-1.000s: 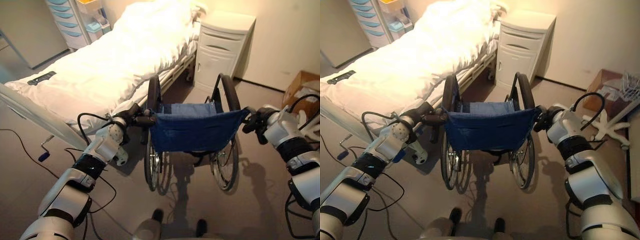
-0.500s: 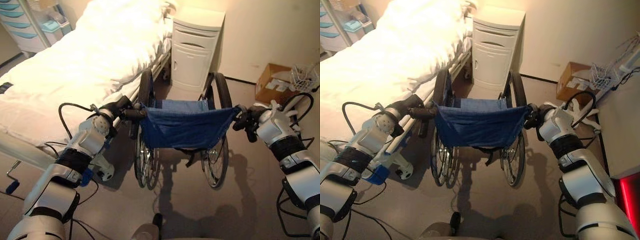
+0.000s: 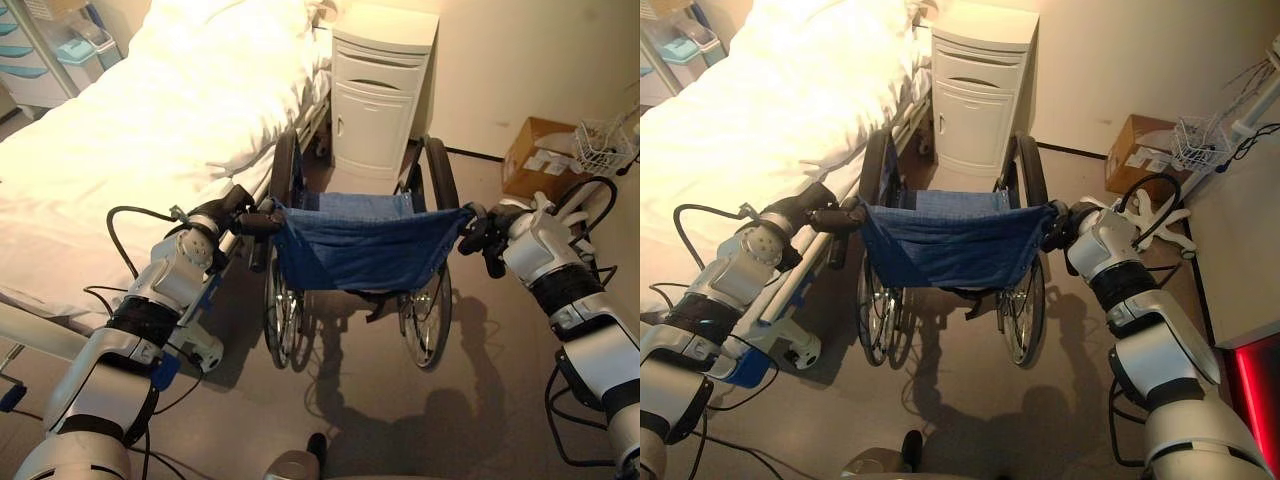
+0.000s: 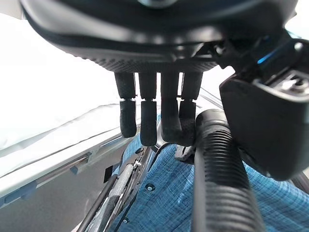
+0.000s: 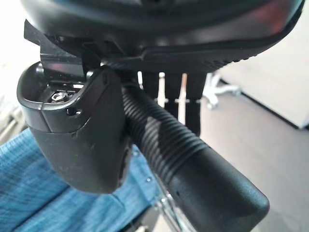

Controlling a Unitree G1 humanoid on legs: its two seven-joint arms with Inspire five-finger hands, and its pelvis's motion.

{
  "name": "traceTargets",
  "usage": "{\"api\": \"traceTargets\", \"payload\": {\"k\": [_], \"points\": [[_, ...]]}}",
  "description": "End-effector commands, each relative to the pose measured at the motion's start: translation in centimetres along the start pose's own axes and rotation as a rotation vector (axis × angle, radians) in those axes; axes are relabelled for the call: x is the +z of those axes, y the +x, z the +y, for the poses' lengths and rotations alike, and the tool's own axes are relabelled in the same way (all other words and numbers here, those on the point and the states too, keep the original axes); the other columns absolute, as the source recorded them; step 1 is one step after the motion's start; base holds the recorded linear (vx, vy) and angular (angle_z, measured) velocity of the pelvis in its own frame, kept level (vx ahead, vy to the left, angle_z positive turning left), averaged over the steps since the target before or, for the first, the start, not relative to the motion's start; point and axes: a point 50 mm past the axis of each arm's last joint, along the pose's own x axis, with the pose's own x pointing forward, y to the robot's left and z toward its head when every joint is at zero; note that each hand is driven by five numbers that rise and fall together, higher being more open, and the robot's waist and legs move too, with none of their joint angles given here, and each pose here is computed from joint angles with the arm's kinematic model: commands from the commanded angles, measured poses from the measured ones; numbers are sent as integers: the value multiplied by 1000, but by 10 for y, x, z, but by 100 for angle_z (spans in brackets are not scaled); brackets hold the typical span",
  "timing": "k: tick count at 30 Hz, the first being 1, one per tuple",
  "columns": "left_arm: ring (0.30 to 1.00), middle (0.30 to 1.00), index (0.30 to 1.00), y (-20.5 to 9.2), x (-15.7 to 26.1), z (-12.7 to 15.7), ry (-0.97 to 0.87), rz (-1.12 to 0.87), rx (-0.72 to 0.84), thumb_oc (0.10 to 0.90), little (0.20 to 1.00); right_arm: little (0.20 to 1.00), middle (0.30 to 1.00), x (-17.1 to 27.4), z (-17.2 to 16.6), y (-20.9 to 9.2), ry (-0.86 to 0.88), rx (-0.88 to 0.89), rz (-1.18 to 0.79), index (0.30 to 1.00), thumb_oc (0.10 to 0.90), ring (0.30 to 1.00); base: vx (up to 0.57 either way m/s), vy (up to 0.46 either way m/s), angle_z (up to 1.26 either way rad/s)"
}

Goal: Push the wheelchair next to the bed

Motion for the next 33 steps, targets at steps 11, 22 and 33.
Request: {"api": "traceTargets", "payload": {"k": [11, 22, 33], "points": [[300, 300, 300, 0, -26, -2, 137, 134, 86, 400, 300, 300, 300, 49, 50, -13, -81, 158, -300, 300, 400, 300, 90, 18, -1], [300, 300, 300, -3, -15, 21, 132, 62, 158, 400, 300, 300, 300, 51, 44, -23, -127, 201, -287, 300, 400, 300, 80, -70, 26], [300, 300, 300, -2, -2, 22, 174, -8, 124, 400, 300, 300, 300, 47, 46, -19, -117, 213, -245, 300, 400, 300, 118, 183, -4]]}}
